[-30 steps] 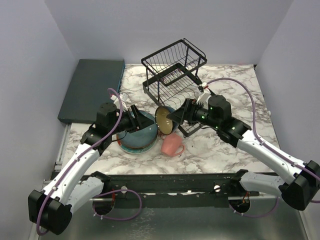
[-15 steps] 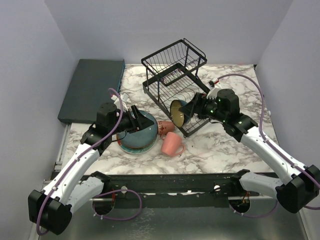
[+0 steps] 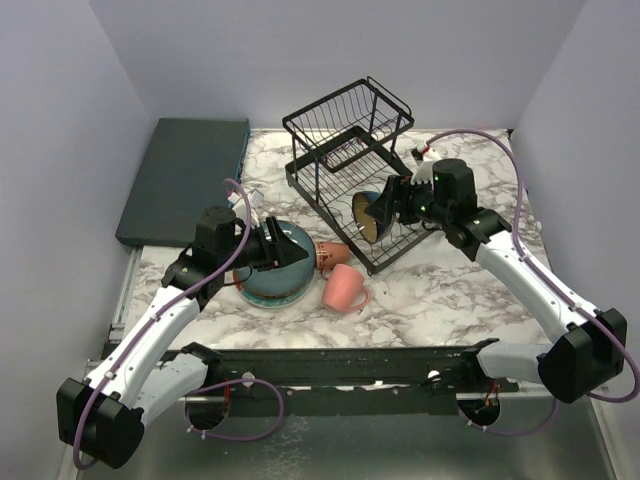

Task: Load the mixed dishes into the dish rack
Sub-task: Insert the bowl into the dish rack.

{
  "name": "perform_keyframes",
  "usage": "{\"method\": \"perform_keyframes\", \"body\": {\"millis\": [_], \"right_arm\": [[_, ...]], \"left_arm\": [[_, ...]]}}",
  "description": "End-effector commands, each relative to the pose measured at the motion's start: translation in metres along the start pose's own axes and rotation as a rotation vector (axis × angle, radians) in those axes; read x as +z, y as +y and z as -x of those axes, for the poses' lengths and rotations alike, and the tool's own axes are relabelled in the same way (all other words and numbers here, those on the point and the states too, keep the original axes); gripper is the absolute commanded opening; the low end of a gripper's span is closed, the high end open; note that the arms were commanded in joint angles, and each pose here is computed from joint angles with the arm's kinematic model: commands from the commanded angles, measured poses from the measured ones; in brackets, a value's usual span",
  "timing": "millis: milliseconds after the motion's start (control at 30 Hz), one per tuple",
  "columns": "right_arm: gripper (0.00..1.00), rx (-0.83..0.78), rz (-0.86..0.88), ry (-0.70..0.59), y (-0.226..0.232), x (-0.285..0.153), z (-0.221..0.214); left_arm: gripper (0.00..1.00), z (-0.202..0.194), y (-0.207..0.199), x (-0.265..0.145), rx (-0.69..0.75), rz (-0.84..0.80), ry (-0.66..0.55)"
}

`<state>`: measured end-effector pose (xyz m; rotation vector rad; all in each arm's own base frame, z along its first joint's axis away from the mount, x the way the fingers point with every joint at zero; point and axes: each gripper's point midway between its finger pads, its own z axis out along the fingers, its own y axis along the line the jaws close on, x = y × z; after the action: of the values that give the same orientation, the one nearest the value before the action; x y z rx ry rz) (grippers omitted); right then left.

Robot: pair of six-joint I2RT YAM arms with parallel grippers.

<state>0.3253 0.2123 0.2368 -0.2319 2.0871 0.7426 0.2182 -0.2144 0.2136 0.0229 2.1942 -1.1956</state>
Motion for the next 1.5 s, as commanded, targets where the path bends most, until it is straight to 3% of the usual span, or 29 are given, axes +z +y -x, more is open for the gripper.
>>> {"method": "perform_keyframes", "body": {"millis": [0, 567, 900, 1233, 1467], "right_arm": [[0.37, -0.109, 0.000, -0.070, -0.003, 0.003, 0.031], [0.29, -0.259, -0.128, -0.007, -0.050, 0.036, 0.025], [0.27, -0.402, -0.121, 0.045, -0.061, 0.046, 0.014], [0.18, -0.471, -0.081, 0.108, -0.068, 0.058, -0.007], [0.19, -0.491, -0.066, 0.152, -0.074, 0.065, -0.024]], "left_arm": [[0.60, -0.002, -0.007, -0.004, 0.054, -0.028, 0.025], [0.60, -0.010, -0.007, -0.007, 0.067, -0.044, 0.051], [0.60, -0.013, -0.007, -0.009, 0.082, -0.040, 0.067], [0.60, -0.014, -0.005, -0.011, 0.103, -0.024, 0.079], [0.60, -0.017, -0.002, -0.012, 0.104, -0.019, 0.078]]}}
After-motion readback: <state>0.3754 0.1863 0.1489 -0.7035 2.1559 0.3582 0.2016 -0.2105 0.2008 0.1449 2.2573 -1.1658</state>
